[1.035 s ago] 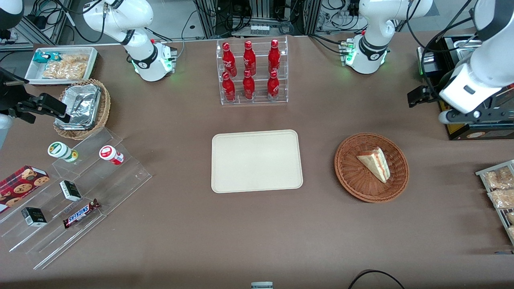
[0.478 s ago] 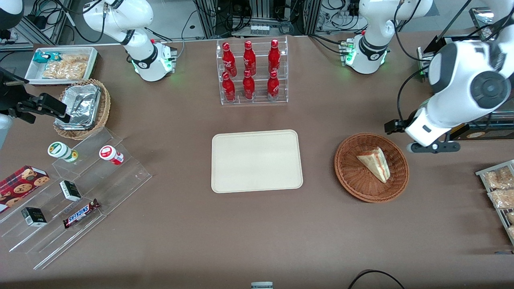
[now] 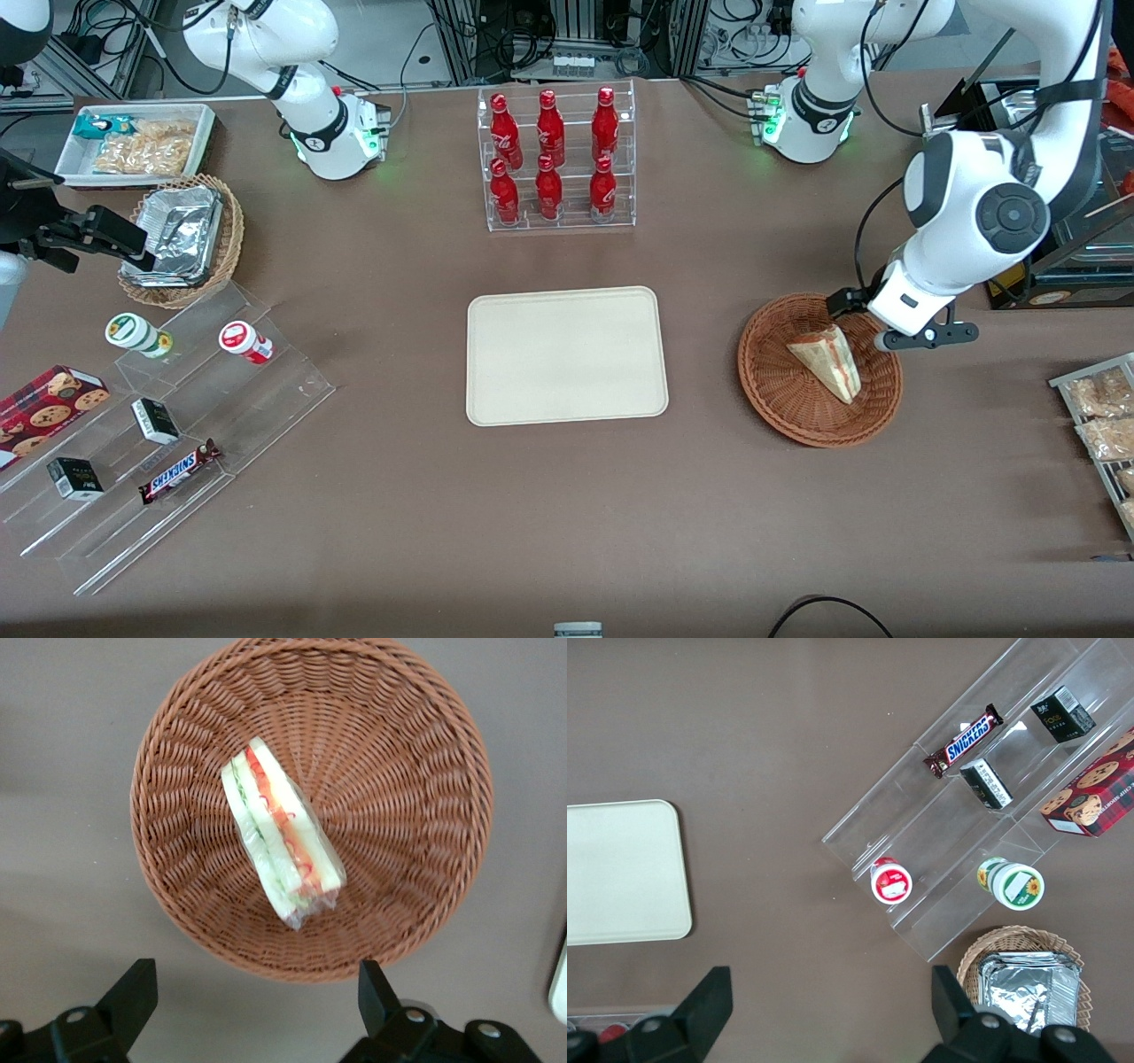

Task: Place sandwich from basket to tray
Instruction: 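Lower the left gripper and close it on the wrapped sandwich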

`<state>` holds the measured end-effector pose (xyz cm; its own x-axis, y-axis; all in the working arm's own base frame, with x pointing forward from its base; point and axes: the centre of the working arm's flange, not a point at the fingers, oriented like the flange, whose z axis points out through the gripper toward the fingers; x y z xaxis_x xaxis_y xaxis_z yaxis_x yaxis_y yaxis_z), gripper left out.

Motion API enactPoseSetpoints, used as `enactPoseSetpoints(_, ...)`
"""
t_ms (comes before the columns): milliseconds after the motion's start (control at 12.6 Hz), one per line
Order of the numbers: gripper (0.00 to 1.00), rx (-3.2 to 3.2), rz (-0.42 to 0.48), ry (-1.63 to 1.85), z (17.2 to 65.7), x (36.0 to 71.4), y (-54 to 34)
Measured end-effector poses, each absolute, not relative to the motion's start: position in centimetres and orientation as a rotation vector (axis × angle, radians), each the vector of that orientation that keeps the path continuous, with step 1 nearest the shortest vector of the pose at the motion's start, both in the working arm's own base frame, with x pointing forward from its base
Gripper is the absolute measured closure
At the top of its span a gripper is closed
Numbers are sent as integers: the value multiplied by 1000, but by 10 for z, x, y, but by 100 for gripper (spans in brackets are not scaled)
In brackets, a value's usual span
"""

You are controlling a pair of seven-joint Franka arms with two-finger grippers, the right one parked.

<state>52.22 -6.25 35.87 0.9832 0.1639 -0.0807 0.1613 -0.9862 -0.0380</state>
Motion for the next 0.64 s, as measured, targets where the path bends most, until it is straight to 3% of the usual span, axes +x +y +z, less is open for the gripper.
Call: enactPoseSetpoints(637,0,-2901,62,-1133,307,528,-71)
